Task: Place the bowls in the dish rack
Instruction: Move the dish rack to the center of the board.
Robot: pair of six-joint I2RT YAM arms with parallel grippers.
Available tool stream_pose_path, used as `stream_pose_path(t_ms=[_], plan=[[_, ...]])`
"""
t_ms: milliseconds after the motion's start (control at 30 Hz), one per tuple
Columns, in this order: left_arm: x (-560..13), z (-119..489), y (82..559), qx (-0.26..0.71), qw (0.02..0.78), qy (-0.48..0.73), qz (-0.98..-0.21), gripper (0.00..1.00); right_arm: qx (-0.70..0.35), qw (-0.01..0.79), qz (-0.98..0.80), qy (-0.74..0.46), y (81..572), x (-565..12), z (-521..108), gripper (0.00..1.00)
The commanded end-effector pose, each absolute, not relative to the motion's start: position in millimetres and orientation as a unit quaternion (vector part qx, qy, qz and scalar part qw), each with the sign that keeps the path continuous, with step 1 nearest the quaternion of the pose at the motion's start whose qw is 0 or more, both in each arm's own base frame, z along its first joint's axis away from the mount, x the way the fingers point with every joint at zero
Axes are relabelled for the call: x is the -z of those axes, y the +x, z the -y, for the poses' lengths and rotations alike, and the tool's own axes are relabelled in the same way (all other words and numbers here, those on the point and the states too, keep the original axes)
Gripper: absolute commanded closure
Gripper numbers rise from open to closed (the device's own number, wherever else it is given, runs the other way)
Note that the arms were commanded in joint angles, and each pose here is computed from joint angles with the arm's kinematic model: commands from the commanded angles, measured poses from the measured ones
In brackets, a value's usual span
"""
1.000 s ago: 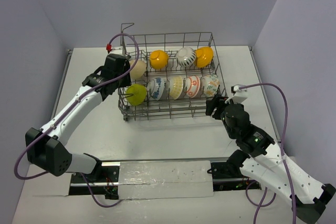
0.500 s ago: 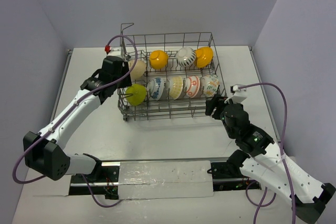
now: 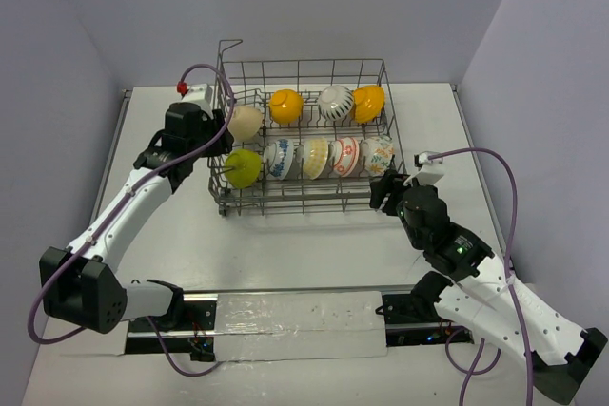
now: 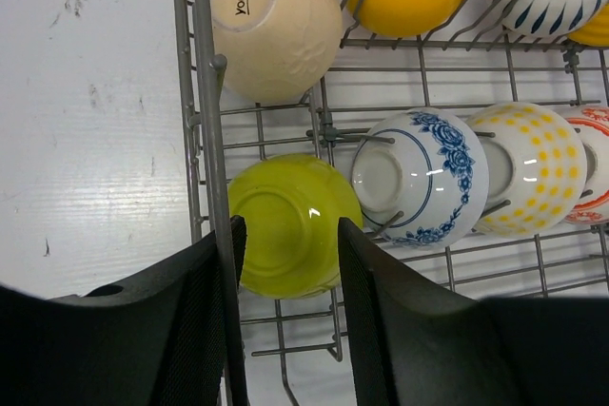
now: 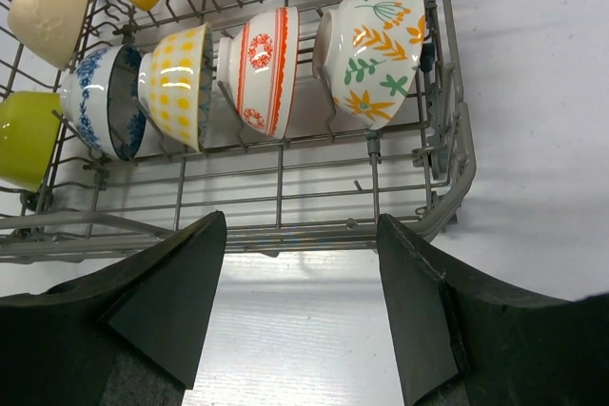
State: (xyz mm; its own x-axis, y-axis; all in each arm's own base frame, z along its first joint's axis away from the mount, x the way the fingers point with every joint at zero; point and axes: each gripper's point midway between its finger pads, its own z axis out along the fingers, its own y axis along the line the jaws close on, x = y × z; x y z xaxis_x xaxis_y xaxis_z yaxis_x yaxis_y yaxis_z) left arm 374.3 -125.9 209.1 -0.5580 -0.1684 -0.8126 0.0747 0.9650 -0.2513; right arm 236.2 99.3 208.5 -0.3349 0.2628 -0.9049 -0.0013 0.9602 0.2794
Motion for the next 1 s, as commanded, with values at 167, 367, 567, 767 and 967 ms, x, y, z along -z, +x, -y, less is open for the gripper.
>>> stream_pose_path(t_ms=[167,367,567,767,967], plan=[[-131.6,90.3,332.8,0.063,0.339,-0.008,-0.939,0.49,-0.118,0.582,-0.800,0.088,241.1,-214.8,-97.6,0.28],[-132.8,84.7,331.4,0.067,0.335,-0.013,-0.940,0.47,-0.118,0.581,-0.801,0.086,241.6,-214.6,-98.3,0.28],[-130.8,76.7,328.1,0.073,0.333,-0.026,-0.940,0.47,-0.118,0.581,-0.801,0.087,241.9,-214.1,-98.1,0.28],[-135.3,65.6,327.7,0.081,0.343,-0.046,-0.935,0.45,-0.119,0.578,-0.802,0.086,242.2,-212.9,-99.0,0.28],[-142.0,55.4,328.5,0.079,0.352,-0.060,-0.931,0.44,-0.119,0.577,-0.803,0.085,242.3,-211.8,-99.2,0.28]])
